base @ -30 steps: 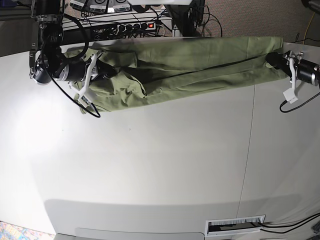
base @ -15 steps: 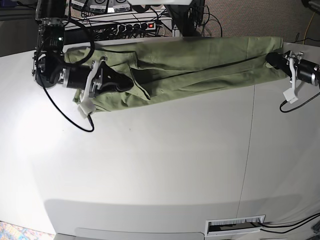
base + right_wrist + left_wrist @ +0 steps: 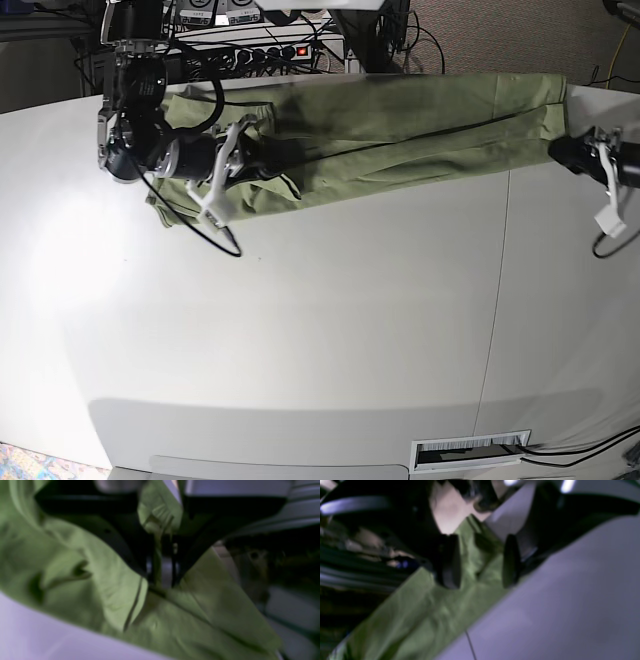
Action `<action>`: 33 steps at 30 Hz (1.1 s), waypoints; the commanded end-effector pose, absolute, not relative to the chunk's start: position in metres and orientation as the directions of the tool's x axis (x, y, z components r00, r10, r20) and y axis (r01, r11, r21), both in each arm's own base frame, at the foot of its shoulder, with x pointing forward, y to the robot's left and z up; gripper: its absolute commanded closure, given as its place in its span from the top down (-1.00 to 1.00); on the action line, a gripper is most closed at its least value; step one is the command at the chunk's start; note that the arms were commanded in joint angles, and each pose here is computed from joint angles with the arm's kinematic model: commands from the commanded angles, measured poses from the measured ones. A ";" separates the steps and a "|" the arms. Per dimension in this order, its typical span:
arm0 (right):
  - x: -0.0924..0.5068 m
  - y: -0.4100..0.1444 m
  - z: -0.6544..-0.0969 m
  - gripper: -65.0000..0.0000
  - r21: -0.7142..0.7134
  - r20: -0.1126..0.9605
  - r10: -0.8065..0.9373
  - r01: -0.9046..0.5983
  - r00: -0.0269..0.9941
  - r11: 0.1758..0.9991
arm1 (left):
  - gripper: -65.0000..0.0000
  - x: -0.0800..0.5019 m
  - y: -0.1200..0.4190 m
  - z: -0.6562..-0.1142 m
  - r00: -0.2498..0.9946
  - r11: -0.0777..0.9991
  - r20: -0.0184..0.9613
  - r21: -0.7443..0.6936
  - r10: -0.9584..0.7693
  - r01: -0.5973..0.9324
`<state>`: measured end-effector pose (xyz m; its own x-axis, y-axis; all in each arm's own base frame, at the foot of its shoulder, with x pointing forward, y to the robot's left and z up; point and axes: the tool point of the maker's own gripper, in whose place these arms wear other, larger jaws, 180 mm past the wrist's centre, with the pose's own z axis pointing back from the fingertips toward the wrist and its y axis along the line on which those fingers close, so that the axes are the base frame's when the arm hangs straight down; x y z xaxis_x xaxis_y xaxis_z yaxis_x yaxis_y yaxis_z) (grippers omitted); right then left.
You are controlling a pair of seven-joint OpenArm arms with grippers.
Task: Fold the T-shirt properly
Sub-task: 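Release the left gripper and move it along the folded shirt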
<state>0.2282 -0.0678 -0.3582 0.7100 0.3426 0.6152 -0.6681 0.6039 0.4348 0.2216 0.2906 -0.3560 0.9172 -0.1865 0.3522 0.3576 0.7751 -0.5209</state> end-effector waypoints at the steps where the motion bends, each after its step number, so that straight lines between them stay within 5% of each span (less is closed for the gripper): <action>1: 0.234 -0.064 -0.350 -0.84 0.409 0.645 0.349 -0.693 0.680 0.594 | -0.05 0.234 0.305 -0.337 0.899 0.792 0.402 -0.484 -0.175 0.371; 8: 0.233 -0.032 -0.352 -0.84 0.376 0.687 0.383 -0.753 0.618 0.541 | -0.05 0.252 0.339 -0.302 0.852 0.841 0.520 -0.429 -0.067 0.328; 18: 0.241 0.020 -0.345 -0.84 0.305 0.720 0.459 -0.831 0.521 0.466 | -0.05 0.196 0.342 -0.339 0.927 0.846 0.372 -0.476 -0.057 0.243; 33: 0.239 0.024 -0.345 -0.84 0.307 0.722 0.458 -0.834 0.518 0.459 | -0.05 0.173 0.359 -0.362 0.958 0.847 0.282 -0.521 0.057 0.103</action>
